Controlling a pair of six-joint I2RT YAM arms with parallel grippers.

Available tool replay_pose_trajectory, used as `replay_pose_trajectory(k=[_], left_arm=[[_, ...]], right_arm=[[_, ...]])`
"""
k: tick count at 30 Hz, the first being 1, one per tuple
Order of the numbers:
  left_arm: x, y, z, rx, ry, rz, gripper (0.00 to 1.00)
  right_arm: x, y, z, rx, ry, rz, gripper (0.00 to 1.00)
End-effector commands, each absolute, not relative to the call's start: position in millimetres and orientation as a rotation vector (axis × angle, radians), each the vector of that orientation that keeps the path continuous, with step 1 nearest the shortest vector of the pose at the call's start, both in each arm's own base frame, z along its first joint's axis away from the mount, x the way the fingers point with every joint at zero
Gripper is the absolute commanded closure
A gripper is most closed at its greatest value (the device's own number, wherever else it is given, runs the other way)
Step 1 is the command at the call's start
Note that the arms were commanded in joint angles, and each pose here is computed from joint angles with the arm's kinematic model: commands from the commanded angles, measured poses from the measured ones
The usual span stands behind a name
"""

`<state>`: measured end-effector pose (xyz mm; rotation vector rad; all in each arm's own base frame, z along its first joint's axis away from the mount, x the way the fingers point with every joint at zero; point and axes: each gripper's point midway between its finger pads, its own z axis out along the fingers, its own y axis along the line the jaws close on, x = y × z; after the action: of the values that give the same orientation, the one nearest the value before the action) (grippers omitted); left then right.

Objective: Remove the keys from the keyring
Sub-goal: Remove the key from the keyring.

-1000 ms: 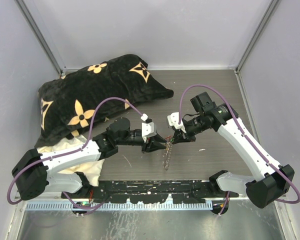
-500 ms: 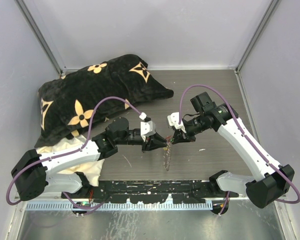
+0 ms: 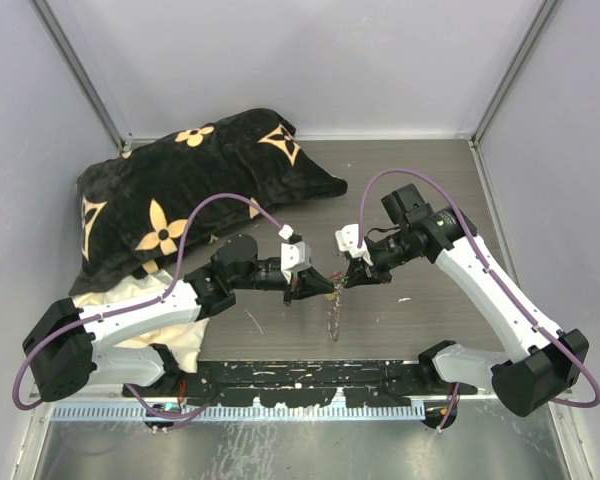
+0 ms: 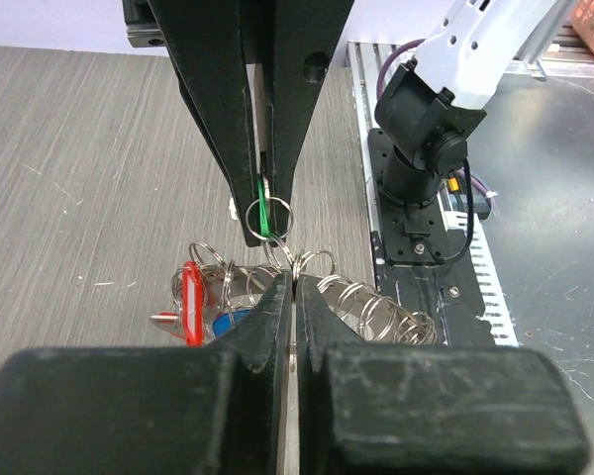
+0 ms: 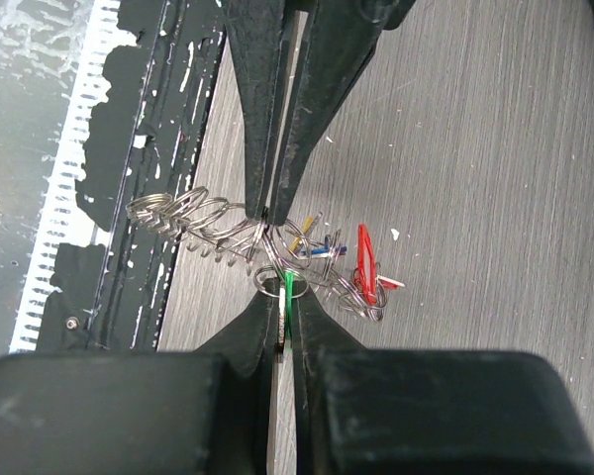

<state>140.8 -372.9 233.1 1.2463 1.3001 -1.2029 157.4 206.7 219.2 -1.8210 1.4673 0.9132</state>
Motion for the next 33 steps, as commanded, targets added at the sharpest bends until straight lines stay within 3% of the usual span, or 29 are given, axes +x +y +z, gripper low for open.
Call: replay_pose_trajectory(k=[1,10,21,26,33], left_arm=[[139.1,-375.9,249.8,1.249,1.225,-1.219,1.0],[139.1,-368.3,249.2,1.268,1.203,-1.158,1.0],[138.6,-363.8,242.7,1.35,1.121,-0.866,1.0],[145.0,-357.8,234.7,1.347,1.124,-0.739,1.0],[147.2,-356.9,228.3,1.312,1.156,-0.749,1.0]], right_arm=[[153.8,211.4,234.9,-1.795,1.385,0.936,0.99],[170.4,206.1,237.7,-1.699,1.465,0.9,0.99],[189.4,205.1,243.1,-1.538,1.558,0.935,0.99],[189.5,204.4,247.2,-1.497,1.554,0.988,0.99],[173.2,205.9,250.4,-1.539,1.466,1.054,0.99]])
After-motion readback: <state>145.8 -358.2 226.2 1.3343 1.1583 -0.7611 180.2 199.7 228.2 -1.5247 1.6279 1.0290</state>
